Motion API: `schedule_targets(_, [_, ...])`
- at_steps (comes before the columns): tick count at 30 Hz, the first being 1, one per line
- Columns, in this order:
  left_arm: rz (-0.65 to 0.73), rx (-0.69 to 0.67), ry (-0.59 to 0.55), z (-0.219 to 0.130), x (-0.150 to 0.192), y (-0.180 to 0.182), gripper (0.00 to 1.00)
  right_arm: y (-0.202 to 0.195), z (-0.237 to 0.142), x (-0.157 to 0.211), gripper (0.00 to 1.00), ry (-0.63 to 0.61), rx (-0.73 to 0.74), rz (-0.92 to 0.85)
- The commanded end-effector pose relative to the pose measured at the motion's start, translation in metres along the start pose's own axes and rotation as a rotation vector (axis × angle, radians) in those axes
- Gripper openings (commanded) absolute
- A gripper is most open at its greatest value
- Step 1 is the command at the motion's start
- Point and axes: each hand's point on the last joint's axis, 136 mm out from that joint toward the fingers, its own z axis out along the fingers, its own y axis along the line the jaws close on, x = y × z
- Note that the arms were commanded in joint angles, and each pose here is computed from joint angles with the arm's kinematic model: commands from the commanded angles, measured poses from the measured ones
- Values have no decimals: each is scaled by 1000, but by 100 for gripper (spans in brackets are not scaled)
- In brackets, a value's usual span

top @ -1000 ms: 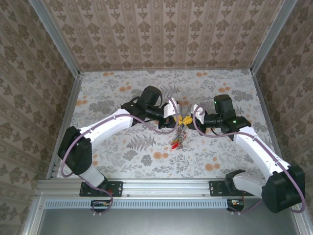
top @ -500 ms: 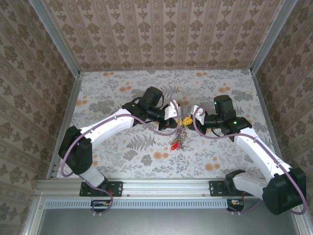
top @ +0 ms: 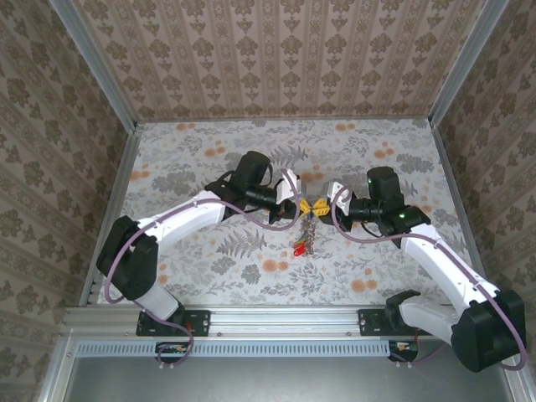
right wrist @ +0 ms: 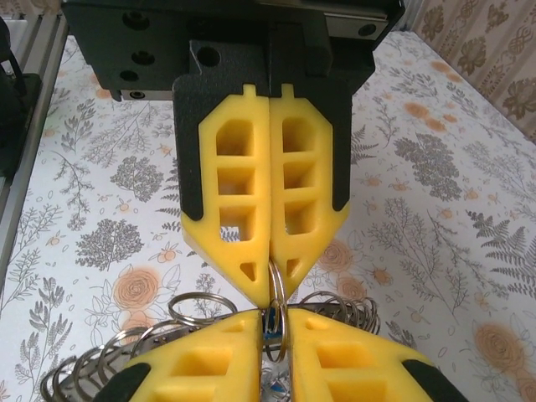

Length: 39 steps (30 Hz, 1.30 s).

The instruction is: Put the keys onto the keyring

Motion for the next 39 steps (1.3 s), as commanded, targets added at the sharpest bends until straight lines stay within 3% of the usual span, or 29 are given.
schedule_targets(1, [87, 27, -135, -17, -44, -11, 0, 2, 6, 6, 18, -7, -25, 35])
schedule_targets(12, [75, 30, -137, -18, -41, -10, 0, -1, 5, -2, 19, -53, -20, 39])
schedule_targets(26, [64, -1, -85, -15, -33, -3, 0, -4, -14, -13, 37, -25, 66, -32])
schedule_targets(39, [69, 13, -93, -15, -38, -5, 0, -7, -3, -25, 26, -84, -5, -16])
